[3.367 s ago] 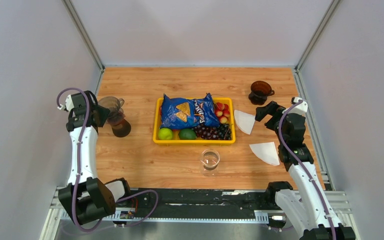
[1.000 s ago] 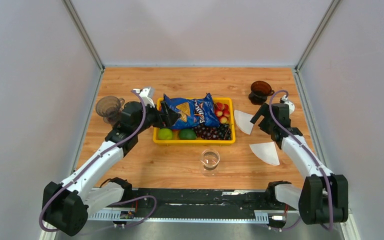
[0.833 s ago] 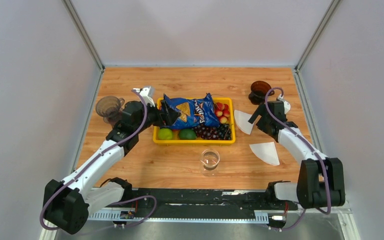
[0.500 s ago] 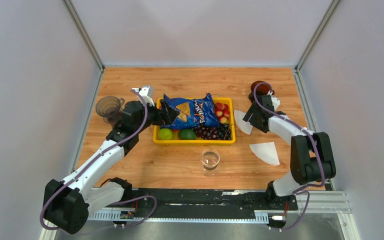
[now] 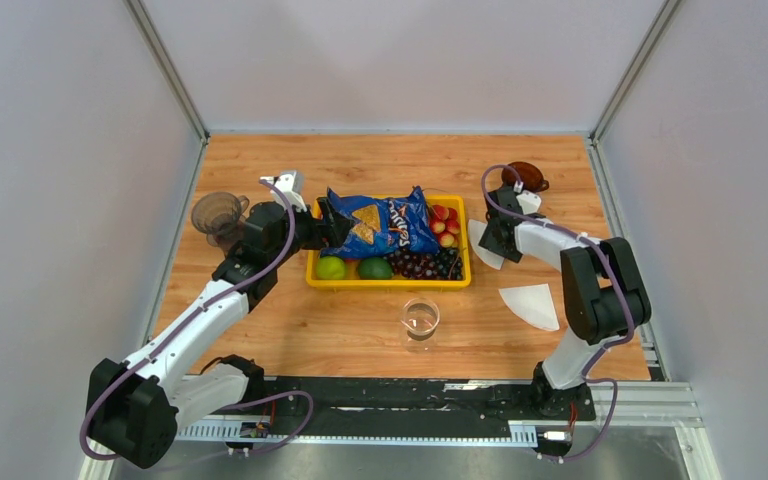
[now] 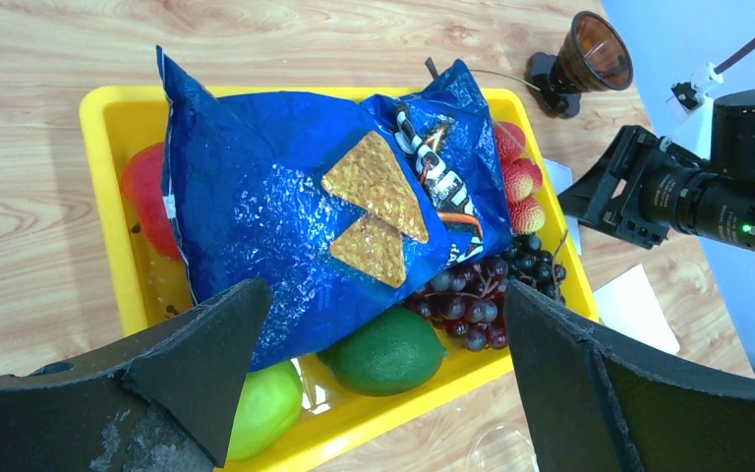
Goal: Place the coffee filter in the dripper
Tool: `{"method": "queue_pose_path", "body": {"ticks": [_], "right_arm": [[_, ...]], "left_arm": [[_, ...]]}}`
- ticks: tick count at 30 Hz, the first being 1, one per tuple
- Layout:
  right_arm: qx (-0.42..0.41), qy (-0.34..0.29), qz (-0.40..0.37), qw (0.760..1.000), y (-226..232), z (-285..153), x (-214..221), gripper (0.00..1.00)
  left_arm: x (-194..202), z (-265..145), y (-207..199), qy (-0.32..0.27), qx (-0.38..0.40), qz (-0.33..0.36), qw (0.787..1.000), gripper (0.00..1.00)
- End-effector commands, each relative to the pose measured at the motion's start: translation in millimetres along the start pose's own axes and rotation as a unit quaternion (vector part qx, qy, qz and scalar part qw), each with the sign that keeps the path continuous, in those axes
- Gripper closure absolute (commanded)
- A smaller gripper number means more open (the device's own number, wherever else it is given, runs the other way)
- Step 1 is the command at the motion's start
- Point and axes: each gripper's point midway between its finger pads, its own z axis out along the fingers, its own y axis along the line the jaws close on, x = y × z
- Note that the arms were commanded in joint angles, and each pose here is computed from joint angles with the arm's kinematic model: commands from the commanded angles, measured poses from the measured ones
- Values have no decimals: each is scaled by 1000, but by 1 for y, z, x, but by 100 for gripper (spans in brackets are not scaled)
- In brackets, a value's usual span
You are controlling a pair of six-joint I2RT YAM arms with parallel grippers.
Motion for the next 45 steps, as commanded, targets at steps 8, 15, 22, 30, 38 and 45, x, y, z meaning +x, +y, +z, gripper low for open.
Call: {"method": "queue_pose_path", "body": {"ticks": [8,15,22,30,38,45], "right_arm": [[31,19,2,999,-6,12,10,52],[33,16,-5,999,-8,11,9,71],[31,-2,-7,999,-10,-1,-2,95],[1,-46,-6,999,-8,-32,-27,100],[-77,-109,-16,991,-3,-93,-59,100],[-263,-90,-114,954,38,-158,-48,100]], "left_arm": [[-2,0,4,-9,-9,5,1000,0],[-1,1,3,-5,-8,7,1000,0],[1,2,2,2,-4,8,1000,0],[3,4,-4,11,10,7,1000,0],[6,3,-15,22,45,13,999,0],[13,-1,-46,48,135,22,989,0]]}}
